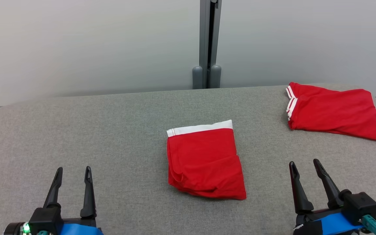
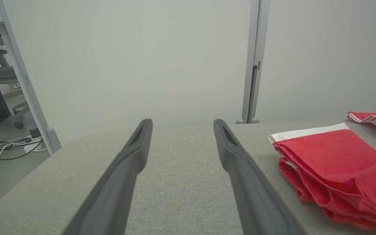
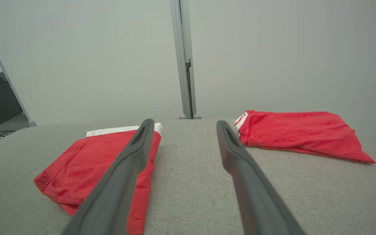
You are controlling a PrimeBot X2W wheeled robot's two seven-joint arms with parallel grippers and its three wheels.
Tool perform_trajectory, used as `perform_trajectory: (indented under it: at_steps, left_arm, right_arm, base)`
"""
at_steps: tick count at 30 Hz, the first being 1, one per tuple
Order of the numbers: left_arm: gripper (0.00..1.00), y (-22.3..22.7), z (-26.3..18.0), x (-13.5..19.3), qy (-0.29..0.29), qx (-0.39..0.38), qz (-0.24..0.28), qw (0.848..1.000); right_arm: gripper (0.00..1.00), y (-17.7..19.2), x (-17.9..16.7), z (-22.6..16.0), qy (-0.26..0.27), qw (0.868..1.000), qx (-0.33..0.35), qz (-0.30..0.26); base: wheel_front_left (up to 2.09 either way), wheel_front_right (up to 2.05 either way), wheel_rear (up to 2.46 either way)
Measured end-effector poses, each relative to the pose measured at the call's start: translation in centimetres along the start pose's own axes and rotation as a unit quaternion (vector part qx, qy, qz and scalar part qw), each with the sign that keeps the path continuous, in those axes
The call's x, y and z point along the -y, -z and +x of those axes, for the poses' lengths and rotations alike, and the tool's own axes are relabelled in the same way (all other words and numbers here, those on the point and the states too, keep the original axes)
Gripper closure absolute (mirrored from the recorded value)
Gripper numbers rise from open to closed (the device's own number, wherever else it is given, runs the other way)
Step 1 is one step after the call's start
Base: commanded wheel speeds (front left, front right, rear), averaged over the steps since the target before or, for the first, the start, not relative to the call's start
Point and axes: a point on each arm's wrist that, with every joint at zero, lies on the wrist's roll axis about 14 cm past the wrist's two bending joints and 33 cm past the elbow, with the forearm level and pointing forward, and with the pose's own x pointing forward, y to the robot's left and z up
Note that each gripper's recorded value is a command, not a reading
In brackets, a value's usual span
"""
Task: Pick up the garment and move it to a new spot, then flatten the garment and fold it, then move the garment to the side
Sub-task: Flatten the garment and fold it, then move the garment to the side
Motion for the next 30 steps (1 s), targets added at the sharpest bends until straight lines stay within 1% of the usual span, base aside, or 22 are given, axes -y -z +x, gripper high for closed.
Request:
perform_trajectory:
  at_steps: [26, 30]
  left_arm:
    - [0.00, 0.2, -0.4, 0.1, -0.003, -0.003, 0.000, 1.000]
    - [0.00, 0.4, -0.3, 0.1, -0.004, -0.007, 0.000, 1.000]
  right_arm:
    - [0.00, 1.2, 0.0, -0.3, 0.001, 1.000, -0.019, 0.000]
    - [0.00, 0.1, -0.3, 1.1, -0.009, 1.000, -0.003, -0.015]
  base:
    - [0.00, 0.00, 0.00]
    - [0.00, 0.00, 0.00]
